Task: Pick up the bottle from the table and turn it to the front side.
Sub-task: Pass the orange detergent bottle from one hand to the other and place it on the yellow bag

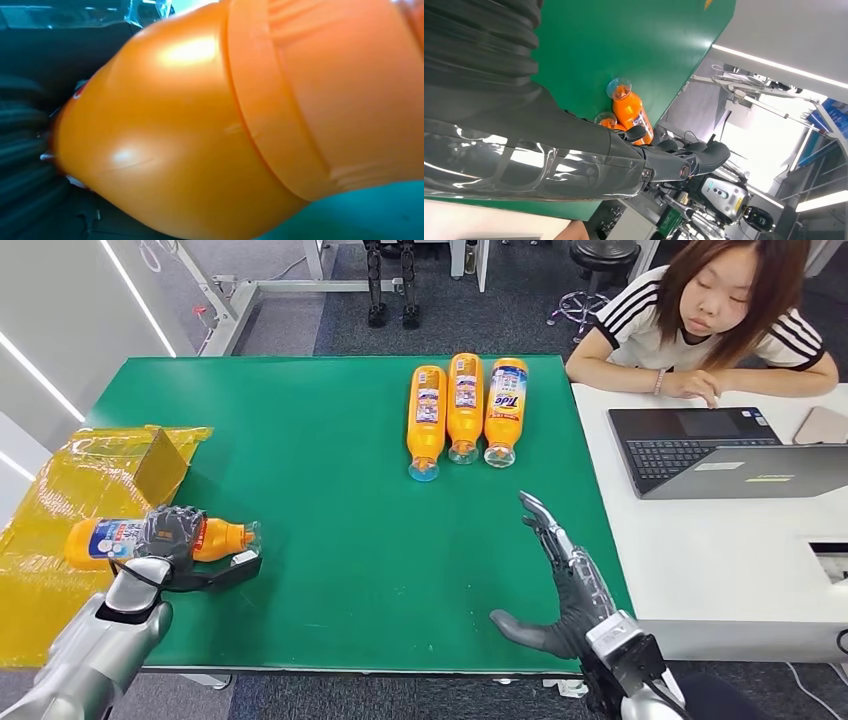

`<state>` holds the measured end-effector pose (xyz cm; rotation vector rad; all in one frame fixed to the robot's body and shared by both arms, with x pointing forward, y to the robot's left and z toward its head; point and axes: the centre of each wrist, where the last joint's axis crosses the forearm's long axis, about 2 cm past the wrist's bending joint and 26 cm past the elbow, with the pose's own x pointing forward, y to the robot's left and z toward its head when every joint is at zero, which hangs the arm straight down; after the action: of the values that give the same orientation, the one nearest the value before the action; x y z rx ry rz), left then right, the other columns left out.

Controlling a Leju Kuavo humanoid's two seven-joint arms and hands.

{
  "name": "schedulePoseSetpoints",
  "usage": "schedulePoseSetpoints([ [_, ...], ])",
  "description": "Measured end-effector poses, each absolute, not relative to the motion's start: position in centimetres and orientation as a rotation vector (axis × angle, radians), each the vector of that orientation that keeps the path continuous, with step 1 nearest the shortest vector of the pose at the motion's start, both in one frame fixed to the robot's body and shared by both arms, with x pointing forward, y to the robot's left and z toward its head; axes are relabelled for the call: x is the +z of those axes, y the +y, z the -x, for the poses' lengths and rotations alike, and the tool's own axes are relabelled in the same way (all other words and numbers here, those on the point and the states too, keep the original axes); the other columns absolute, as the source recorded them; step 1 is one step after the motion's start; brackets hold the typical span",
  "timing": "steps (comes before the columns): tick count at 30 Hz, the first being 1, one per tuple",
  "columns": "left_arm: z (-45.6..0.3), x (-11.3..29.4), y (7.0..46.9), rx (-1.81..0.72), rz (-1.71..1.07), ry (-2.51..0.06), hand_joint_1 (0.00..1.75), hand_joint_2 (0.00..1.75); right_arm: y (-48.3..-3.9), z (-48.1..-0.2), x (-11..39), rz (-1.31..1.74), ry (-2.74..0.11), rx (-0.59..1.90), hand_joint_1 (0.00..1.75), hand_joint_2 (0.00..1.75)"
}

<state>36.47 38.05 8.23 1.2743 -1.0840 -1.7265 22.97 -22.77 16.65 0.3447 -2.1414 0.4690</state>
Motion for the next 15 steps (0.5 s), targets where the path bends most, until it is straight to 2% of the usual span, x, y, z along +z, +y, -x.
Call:
schedulePoseSetpoints([
  [7,-36.82,7.89,38.55,-1.687,-1.228,-1.091,1.75,1.75,-22.24,-23.50,16.69,-0.368,-2.143,0.477,0.00,1.75],
  [8,-36.85,7.85,38.57,-1.684,-1.226,-1.094,1.68,1.75,-22.14,-23.58,16.71,-0.372,-2.144,0.477,0.00,1.75],
  [9,-36.88,7.83,38.59,-1.680,-1.223,-1.096,1.43,1.75,-22.05,-23.65,16.71,-0.374,-2.144,0.478,0.00,1.75],
  [12,-37.03,7.84,38.58,-1.671,-1.213,-1.095,0.24,1.75,-21.92,-23.78,16.66,-0.376,-2.142,0.477,0.00,1.75],
  [13,-37.09,7.86,38.57,-1.669,-1.208,-1.096,0.05,1.75,-21.89,-23.81,16.64,-0.376,-2.142,0.477,0.00,1.75],
  [15,-37.23,7.93,38.59,-1.661,-1.188,-1.104,0.00,1.75,-21.77,-23.85,16.62,-0.381,-2.140,0.476,0.00,1.75],
])
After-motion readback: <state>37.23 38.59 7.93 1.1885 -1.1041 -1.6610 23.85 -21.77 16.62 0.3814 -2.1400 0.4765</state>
